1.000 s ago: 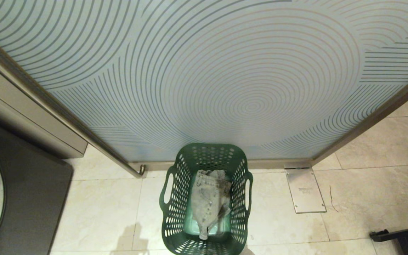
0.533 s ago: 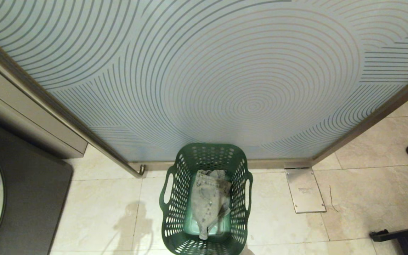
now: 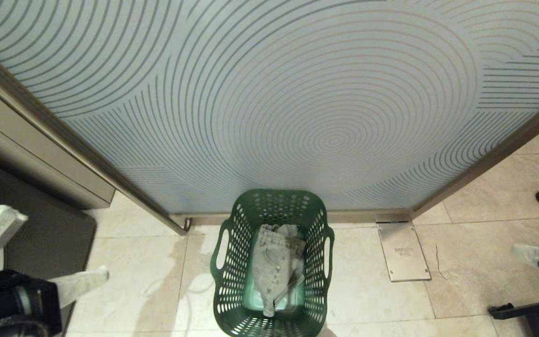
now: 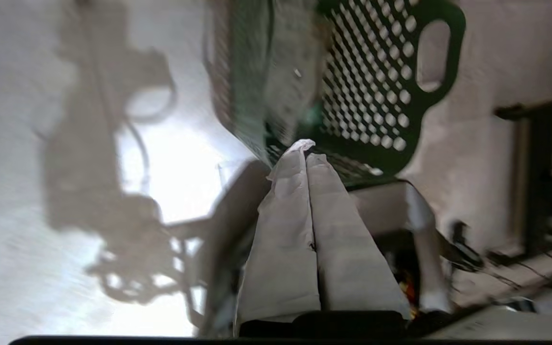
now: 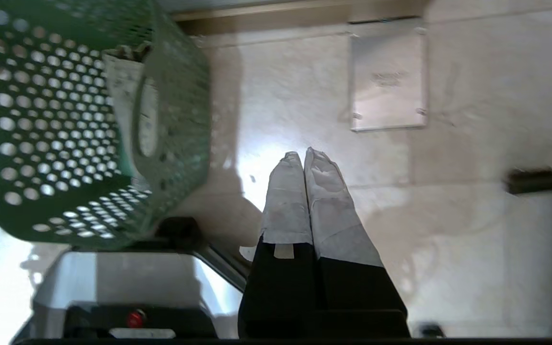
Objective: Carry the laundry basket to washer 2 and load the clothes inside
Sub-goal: Pick up the clothes basket and put it beside the washing machine
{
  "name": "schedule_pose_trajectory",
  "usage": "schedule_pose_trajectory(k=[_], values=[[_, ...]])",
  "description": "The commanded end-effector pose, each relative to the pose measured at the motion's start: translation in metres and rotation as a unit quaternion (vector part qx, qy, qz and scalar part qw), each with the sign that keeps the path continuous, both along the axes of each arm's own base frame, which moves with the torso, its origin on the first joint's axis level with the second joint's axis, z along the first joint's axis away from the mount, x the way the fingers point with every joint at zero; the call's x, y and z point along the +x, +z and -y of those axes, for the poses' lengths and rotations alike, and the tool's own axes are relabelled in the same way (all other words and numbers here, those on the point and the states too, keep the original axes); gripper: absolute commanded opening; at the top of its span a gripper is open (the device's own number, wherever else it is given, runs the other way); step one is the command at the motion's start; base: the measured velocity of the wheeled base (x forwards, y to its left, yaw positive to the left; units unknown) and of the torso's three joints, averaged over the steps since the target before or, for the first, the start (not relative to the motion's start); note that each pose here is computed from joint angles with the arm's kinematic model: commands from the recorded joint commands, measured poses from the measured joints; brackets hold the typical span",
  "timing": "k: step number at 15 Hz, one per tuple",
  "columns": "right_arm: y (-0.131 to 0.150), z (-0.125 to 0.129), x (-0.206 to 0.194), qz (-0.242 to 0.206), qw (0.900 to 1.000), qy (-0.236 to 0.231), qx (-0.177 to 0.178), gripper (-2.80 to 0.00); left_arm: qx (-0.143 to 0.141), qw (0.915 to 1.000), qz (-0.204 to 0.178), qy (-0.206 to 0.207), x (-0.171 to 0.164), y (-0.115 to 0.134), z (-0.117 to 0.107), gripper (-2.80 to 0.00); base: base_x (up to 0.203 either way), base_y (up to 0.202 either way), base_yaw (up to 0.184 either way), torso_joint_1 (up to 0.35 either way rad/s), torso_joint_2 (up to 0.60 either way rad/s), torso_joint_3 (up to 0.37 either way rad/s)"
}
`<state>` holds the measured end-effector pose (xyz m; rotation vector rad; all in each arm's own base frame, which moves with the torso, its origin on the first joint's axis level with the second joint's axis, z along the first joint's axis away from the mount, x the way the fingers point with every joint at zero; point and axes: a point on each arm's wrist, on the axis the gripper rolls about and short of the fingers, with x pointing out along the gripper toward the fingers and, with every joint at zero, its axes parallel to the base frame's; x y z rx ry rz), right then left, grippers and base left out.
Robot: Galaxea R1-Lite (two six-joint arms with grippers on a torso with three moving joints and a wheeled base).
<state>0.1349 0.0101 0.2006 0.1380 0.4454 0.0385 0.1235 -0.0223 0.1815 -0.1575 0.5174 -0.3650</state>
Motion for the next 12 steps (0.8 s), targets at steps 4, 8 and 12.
schedule_pose_trajectory(k=[4,8,12], values=[[-0.05,-0.022,0.043,-0.085,0.994,0.013,0.06,-2.8,-0.024,0.9922,-0.1,-0.071,0.024,-0.027,0.025,-2.8,0.0,0.0,0.0,0.0,0.0,0.0],[-0.089,-0.026,0.064,-0.052,0.993,-0.006,0.105,-2.8,-0.084,0.9871,-0.12,-0.064,0.034,-0.045,0.032,-2.8,0.0,0.0,0.0,0.0,0.0,0.0],[-0.114,-0.03,0.085,-0.044,0.992,-0.014,0.118,-2.8,-0.078,0.9844,-0.152,-0.045,0.06,-0.062,0.043,-2.8,0.0,0.0,0.0,0.0,0.0,0.0]])
